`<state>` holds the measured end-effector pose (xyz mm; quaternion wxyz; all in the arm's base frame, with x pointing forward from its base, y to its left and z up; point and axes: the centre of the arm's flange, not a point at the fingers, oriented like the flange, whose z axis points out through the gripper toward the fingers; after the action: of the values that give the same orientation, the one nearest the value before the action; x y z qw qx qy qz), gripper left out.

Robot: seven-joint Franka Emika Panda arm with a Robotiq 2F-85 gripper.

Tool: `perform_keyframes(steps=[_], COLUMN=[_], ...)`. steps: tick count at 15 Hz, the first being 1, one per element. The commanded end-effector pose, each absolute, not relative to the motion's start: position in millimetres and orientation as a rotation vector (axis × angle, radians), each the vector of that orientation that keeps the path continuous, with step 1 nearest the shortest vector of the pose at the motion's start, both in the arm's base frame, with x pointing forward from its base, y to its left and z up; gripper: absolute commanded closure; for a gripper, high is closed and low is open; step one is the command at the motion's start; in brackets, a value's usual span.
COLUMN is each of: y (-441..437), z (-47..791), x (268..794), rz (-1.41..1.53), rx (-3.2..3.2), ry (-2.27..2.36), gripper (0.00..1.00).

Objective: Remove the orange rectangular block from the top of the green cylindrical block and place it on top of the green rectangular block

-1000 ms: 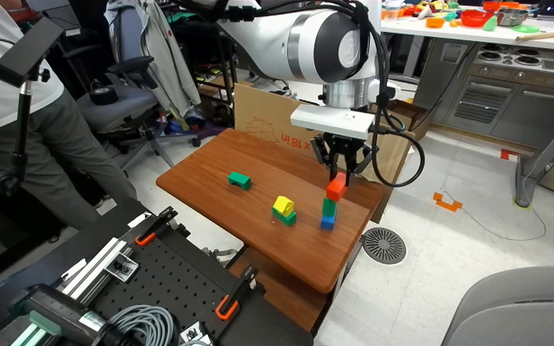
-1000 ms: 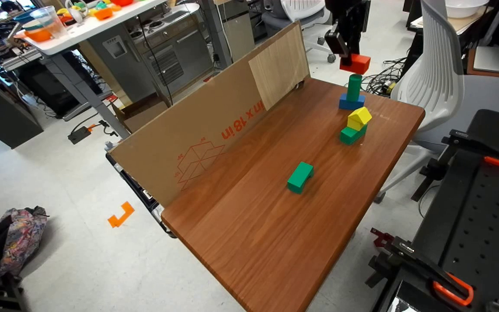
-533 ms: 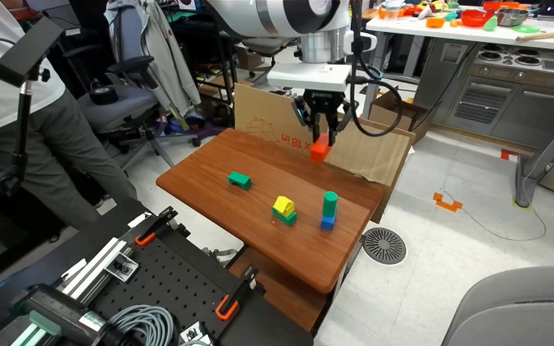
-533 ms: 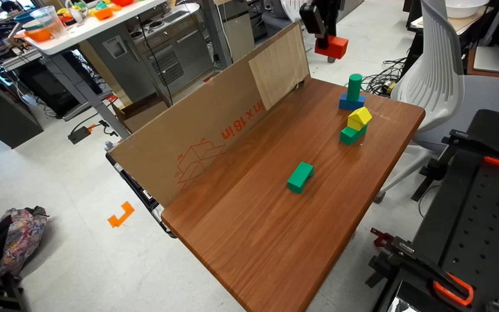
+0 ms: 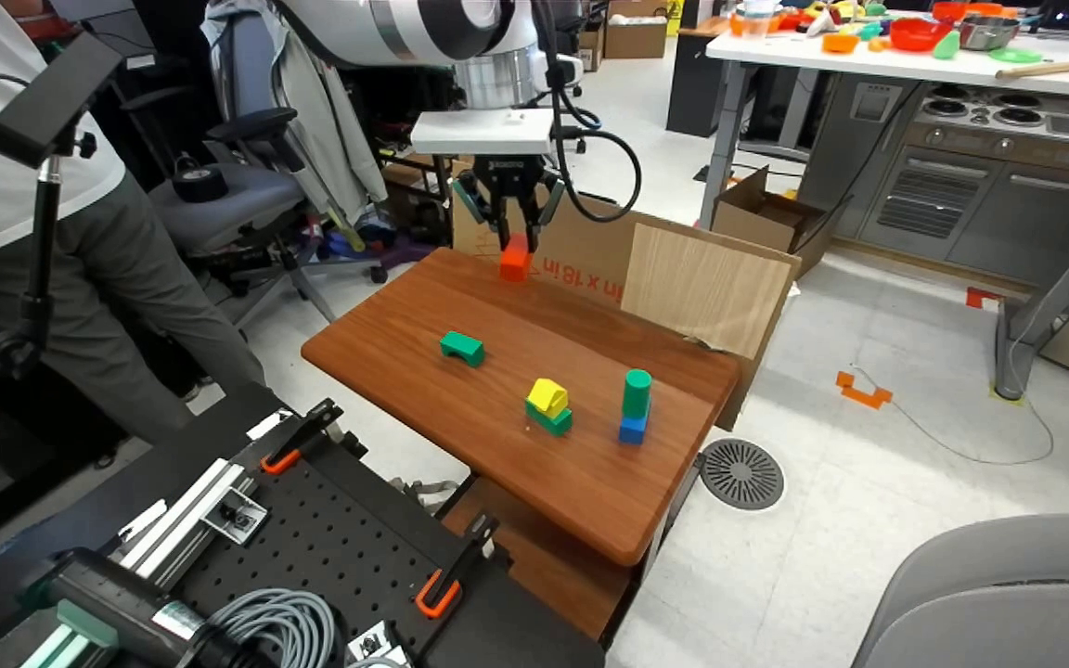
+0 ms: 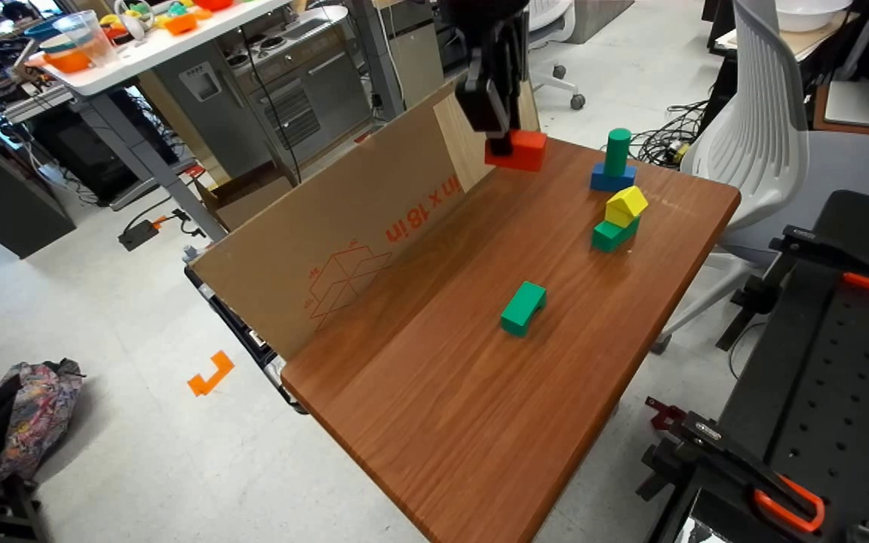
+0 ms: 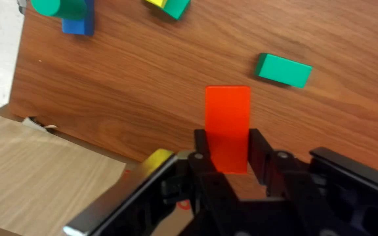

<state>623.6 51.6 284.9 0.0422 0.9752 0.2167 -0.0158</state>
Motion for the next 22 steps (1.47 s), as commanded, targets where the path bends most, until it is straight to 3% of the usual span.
perform_keyframes(steps=[1,22], y=[78,140], z=[271,190], x=[606,537], rz=[-0.004,0.133], rx=[2.887,2.029], ry=[0.946,2.157], gripper=[0.91,0.91])
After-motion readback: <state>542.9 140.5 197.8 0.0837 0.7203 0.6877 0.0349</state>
